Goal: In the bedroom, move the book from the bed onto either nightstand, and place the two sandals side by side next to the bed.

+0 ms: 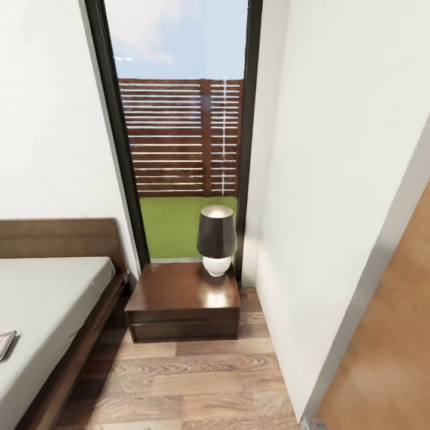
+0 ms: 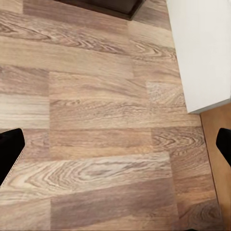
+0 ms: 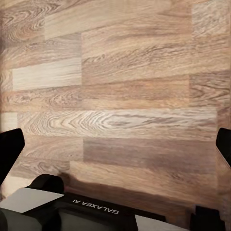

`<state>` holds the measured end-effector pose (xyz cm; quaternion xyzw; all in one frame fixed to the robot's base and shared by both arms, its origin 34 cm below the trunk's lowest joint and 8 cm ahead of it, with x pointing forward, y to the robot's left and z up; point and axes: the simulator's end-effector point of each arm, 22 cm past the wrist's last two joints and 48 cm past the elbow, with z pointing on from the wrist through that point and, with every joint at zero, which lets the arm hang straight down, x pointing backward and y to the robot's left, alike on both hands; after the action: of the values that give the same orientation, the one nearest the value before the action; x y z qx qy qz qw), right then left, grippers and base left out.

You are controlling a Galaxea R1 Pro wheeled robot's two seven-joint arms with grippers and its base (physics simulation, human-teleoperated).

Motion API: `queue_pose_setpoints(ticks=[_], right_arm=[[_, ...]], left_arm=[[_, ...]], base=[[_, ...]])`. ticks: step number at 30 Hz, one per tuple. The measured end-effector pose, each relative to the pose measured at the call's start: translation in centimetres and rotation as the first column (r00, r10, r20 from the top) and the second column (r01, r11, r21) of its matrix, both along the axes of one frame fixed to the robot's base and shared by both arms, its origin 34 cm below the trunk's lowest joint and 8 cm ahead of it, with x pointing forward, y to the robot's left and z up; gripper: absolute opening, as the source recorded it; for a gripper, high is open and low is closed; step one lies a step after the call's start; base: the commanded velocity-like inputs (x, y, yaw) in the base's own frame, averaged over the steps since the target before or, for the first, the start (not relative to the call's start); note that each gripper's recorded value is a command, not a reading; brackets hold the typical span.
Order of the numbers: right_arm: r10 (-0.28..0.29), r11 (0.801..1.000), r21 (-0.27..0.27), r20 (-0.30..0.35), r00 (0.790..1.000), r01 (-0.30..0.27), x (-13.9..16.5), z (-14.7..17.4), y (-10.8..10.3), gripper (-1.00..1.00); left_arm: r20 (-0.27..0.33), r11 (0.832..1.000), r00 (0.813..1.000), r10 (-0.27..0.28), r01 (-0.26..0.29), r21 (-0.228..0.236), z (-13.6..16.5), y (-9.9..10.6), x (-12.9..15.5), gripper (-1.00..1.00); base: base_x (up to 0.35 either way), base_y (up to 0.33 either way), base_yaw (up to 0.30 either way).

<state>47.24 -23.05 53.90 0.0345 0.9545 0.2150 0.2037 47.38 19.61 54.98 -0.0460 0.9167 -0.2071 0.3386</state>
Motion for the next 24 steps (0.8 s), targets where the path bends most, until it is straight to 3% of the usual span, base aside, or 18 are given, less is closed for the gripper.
queue_pose_setpoints(ticks=[8,17,24], right_arm=[[0.000,1.000,0.000,0.000,1.000,0.000,0.01,-0.01,0.00,1.00],[0.000,1.000,0.000,-0.001,1.000,0.000,0.00,-0.05,0.00,1.00],[0.000,1.000,0.000,-0.007,1.000,0.000,-0.16,-0.24,0.01,1.00]], left_arm=[[0.000,1.000,1.000,0.000,0.000,0.000,0.00,0.01,0.01,1.00],[0.000,1.000,1.000,0.001,-0.001,0.000,-0.04,0.02,0.02,1.00],[-0.006,1.000,1.000,0.002,-0.002,0.000,-0.22,0.03,-0.14,1.00]], base=[[0.290,0.000,0.025],[0.023,0.000,0.044],[0.001,0.000,0.208]])
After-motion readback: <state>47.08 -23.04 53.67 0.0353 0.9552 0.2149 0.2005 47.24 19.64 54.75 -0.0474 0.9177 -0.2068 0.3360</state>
